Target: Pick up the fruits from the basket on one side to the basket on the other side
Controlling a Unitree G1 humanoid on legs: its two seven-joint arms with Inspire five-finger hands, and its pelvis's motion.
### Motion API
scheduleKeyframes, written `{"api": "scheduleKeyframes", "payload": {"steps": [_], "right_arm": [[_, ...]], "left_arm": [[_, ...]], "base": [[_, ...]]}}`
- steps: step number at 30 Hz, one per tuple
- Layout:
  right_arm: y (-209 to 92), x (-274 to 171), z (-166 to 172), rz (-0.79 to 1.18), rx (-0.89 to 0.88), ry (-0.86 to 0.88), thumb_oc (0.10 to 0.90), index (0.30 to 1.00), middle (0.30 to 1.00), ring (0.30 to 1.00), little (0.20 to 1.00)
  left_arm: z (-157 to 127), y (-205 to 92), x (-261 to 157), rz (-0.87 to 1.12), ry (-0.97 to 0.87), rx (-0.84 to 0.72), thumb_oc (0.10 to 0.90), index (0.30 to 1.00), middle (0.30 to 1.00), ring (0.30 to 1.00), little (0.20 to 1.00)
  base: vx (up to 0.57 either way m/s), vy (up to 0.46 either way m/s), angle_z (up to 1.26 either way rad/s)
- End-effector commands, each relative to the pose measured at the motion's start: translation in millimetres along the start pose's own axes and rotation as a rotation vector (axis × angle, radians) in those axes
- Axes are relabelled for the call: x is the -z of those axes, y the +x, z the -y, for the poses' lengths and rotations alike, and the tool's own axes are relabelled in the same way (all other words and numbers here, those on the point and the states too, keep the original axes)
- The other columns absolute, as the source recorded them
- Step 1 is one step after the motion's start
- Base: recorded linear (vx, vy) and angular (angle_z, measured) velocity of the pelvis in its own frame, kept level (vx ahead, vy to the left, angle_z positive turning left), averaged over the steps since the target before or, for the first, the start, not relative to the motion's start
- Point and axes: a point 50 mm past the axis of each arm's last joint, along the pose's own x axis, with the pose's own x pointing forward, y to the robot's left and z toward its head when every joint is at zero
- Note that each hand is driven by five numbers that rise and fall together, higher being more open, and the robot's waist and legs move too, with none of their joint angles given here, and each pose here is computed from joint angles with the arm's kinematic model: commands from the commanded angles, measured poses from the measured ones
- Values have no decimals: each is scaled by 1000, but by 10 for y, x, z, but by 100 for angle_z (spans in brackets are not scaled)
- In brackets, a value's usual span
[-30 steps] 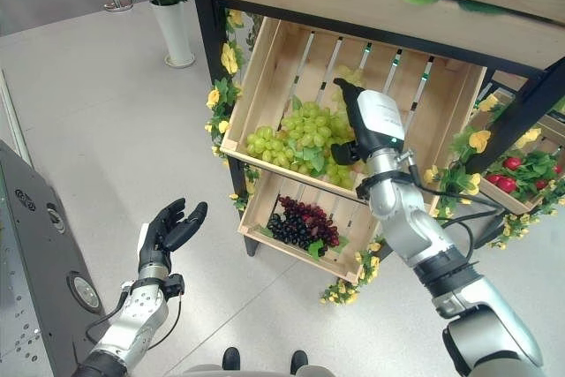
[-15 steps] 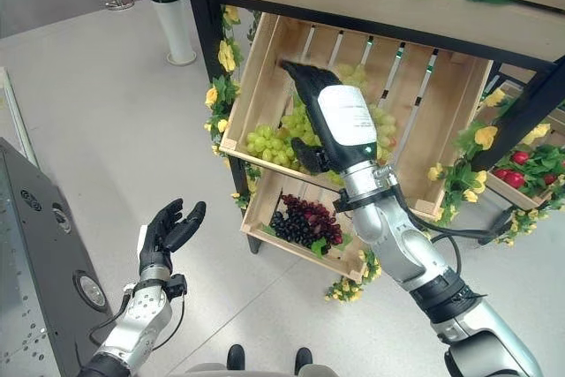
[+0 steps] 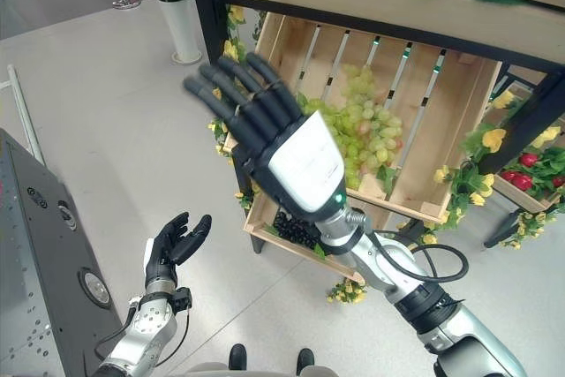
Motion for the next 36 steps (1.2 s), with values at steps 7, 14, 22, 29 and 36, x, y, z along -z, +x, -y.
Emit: {"api": "scheduleKeyframes", "payload": {"steps": [7, 14, 22, 29, 36], "right_arm": [[-235, -98, -188, -190, -124, 323, 800, 900, 900, 900, 900], [-446, -189, -292, -299, -192, 370, 800, 900, 900, 900, 900], [-665, -240, -605, -367, -463, 395, 800, 900, 900, 900, 900], [-1054, -185, -816, -548, -595, 359, 800, 900, 900, 900, 900], [-1430, -133, -722, -735, -714, 351, 800, 900, 900, 900, 900]], "left_arm": [[33, 106, -238, 222, -27, -7, 800, 900, 900, 900, 900], [1, 2, 147, 66, -1, -107, 800, 900, 900, 900, 900], [-259, 122, 427, -129, 189, -160, 800, 900, 900, 900, 900], [-274, 339, 323, -136, 324, -176, 800, 900, 900, 900, 900], [-379, 68, 617, -210, 360, -169, 800, 900, 900, 900, 900]], "base": [[0, 0, 0], [33, -15, 3], [-33, -115, 10], [-9, -518, 84], [-48, -461, 58]]}}
